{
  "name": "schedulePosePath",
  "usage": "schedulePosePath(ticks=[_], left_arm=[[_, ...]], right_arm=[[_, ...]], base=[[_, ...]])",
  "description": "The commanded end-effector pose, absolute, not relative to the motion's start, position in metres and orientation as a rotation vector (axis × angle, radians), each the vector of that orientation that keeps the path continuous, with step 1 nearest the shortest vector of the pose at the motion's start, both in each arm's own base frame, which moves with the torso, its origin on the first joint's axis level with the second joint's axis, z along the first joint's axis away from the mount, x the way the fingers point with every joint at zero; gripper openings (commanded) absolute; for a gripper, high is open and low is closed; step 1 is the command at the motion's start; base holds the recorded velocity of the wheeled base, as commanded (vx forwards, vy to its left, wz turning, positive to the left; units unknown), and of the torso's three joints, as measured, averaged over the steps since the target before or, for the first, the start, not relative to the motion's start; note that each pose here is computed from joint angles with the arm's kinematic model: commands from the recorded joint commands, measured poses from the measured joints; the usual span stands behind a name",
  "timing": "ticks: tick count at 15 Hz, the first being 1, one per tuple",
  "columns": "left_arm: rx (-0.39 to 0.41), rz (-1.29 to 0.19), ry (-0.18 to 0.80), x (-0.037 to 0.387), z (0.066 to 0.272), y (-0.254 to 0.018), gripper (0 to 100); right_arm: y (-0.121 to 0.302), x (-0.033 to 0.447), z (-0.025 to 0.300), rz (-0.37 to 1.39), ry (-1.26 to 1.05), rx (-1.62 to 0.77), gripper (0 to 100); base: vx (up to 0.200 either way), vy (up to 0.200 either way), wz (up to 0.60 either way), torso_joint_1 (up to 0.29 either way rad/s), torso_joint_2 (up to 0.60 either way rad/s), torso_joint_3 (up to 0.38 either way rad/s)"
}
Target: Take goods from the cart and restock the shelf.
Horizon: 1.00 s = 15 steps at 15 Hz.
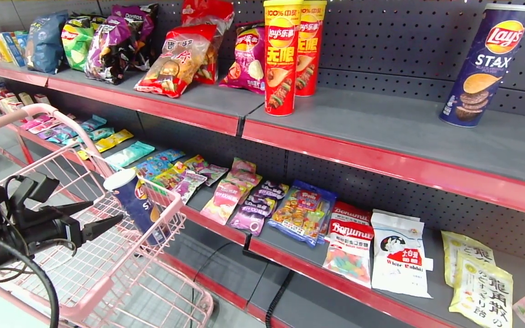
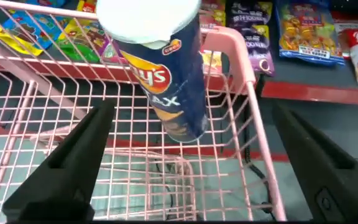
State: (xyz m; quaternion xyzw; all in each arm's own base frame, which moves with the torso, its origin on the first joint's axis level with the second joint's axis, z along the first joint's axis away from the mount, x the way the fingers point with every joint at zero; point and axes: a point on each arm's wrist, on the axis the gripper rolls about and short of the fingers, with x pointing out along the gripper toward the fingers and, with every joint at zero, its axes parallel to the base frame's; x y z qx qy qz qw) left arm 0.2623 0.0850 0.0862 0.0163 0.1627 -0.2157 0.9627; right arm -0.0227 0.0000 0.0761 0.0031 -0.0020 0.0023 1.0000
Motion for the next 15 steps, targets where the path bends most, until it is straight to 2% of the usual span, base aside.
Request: schedulePosePath(ticks=[1,4,10,13,14,15], left_arm=[[0.023,-0.439,0.339,0.28,0.075,0.092,100],[0.031,-0.448,0.321,0.302,0.072,0.097,100],[0.055,-0.519,0.296,0.337,0.041,0.083,100],[0.032,-0.524,0.296,0.35,0.041,0.072,100],[0.035,-0.521,0.297,0.352,0.036,0.07,0],[0.038,-0.521,0.292,0.352,0.033,0.07,0]], right_arm=[[0.0,-0.023,0.076,0.006,-0.003,0.006,100],[0.0,-0.023,0.076,0.006,-0.003,0.006,100],[0.0,-0.023,0.076,0.006,-0.003,0.005,100],[0.0,-0.023,0.076,0.008,-0.003,0.005,100],[0.0,-0.023,0.076,0.008,-0.003,0.005,100],[0.0,-0.023,0.076,0.008,-0.003,0.005,100]], base=[[0.0,0.0,0.0,0.0,0.0,0.0],[0.0,0.0,0.0,0.0,0.0,0.0],[0.0,0.0,0.0,0.0,0.0,0.0],[0.0,0.0,0.0,0.0,0.0,0.0],[0.0,0.0,0.0,0.0,0.0,0.0],[0.0,0.0,0.0,0.0,0.0,0.0]])
